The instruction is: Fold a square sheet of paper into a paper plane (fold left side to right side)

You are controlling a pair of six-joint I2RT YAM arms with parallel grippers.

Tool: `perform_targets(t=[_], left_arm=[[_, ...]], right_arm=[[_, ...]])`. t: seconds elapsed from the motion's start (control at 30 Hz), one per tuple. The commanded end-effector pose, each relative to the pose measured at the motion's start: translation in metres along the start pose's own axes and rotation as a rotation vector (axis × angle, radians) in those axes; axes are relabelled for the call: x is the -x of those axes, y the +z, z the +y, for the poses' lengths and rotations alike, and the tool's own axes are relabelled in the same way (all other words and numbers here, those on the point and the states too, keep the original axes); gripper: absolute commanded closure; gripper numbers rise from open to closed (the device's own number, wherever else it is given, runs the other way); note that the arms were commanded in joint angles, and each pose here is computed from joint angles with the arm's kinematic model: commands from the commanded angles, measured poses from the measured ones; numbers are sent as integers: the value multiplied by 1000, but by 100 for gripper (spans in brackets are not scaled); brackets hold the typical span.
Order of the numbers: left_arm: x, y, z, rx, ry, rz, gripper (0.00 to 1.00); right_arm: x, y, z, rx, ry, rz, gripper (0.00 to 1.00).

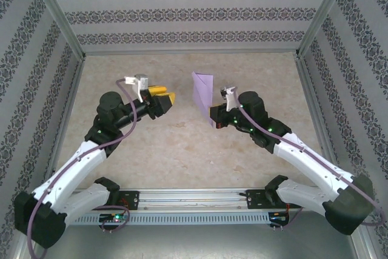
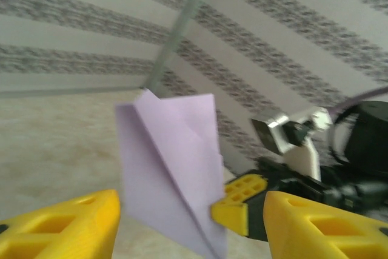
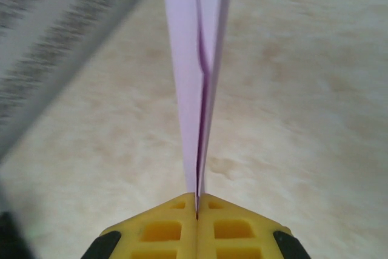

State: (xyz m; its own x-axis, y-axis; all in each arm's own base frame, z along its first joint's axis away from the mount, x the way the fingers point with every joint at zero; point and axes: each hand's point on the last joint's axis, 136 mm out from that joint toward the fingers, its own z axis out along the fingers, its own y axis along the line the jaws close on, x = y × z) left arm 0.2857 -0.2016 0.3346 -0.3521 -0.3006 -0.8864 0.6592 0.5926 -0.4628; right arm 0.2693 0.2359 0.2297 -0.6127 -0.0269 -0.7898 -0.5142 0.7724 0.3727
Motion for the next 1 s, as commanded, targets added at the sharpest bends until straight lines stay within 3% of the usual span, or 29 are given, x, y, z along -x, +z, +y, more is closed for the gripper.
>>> perform_targets(t=[0.0,0.17,0.33,0.43,0.73,0.97], left_arm=[[-6,-23,47,286,73,-9,36],[-1,-51,70,467,81,-70,36],[1,-65,78,539,81,-97,35],[0,-67,81,555,82,-86,35],[-5,-60,85,554,73,-53,35],[-17,-47,89,537,43,15,34]], right_arm=[[-31,-15,-67,-501,-161,174,100],[-44,-9,-79,-792,-342,292,100],[-68,19,-78,-878,-431,424,100],[-86,38,-79,-915,-492,494,94],[-152,88,-75,-837,-451,720,82],[-153,90,-55,-689,-308,687,58]])
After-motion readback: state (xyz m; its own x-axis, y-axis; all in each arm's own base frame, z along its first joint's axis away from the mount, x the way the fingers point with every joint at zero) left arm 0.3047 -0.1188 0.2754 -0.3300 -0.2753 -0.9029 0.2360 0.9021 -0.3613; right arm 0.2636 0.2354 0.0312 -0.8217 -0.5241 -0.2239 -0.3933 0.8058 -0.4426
